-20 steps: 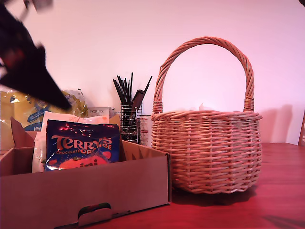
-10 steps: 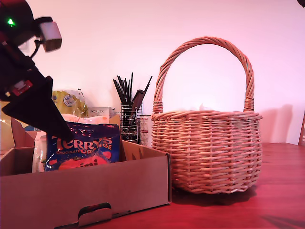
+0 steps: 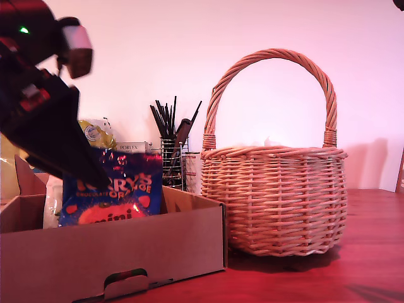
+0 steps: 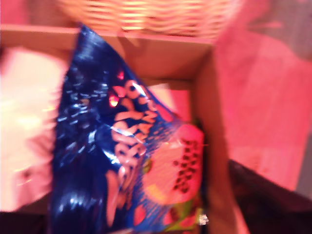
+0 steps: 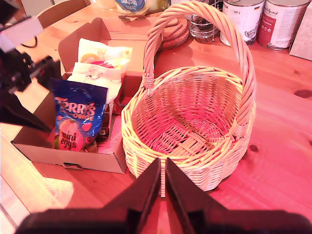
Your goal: Move the bags of Easter eggs from the cardboard box on the left into the woven basket on the right side.
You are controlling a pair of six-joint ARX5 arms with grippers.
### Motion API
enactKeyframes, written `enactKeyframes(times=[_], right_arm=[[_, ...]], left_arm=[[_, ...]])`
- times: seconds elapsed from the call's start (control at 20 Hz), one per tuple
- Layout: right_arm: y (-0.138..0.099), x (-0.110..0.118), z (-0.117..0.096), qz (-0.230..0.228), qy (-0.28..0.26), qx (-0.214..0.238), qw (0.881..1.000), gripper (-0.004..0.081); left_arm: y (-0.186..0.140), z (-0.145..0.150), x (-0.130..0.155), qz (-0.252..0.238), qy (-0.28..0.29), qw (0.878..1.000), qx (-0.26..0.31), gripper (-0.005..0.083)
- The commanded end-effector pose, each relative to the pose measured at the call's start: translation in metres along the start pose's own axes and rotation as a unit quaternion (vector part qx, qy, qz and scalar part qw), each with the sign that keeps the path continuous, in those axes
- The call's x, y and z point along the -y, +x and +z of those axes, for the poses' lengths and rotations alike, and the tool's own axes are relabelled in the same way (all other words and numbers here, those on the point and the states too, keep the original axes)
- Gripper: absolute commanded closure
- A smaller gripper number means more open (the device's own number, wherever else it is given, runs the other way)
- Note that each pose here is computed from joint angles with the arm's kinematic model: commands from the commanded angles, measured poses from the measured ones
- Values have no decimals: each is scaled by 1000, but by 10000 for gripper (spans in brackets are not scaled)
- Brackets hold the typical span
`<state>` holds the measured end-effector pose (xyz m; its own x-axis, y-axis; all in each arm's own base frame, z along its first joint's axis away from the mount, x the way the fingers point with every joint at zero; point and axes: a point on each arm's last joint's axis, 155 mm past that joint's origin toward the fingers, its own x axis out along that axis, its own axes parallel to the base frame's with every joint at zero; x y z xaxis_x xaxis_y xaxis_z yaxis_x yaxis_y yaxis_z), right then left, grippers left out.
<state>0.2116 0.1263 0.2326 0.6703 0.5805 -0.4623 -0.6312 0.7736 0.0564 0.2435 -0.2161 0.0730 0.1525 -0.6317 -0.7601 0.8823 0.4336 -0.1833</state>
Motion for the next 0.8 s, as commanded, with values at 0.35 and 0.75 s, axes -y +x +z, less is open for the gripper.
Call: enactKeyframes(times=[0.35,0.75], right_arm=[[1,-1,0,1,-3,1,1000,783],[1,-1,0,1,-3,1,1000,783]], left_arm=[[34,-21,-7,-21,-17,999,-30,455],[46,-26,-7,-31,-21,998,-42,670]])
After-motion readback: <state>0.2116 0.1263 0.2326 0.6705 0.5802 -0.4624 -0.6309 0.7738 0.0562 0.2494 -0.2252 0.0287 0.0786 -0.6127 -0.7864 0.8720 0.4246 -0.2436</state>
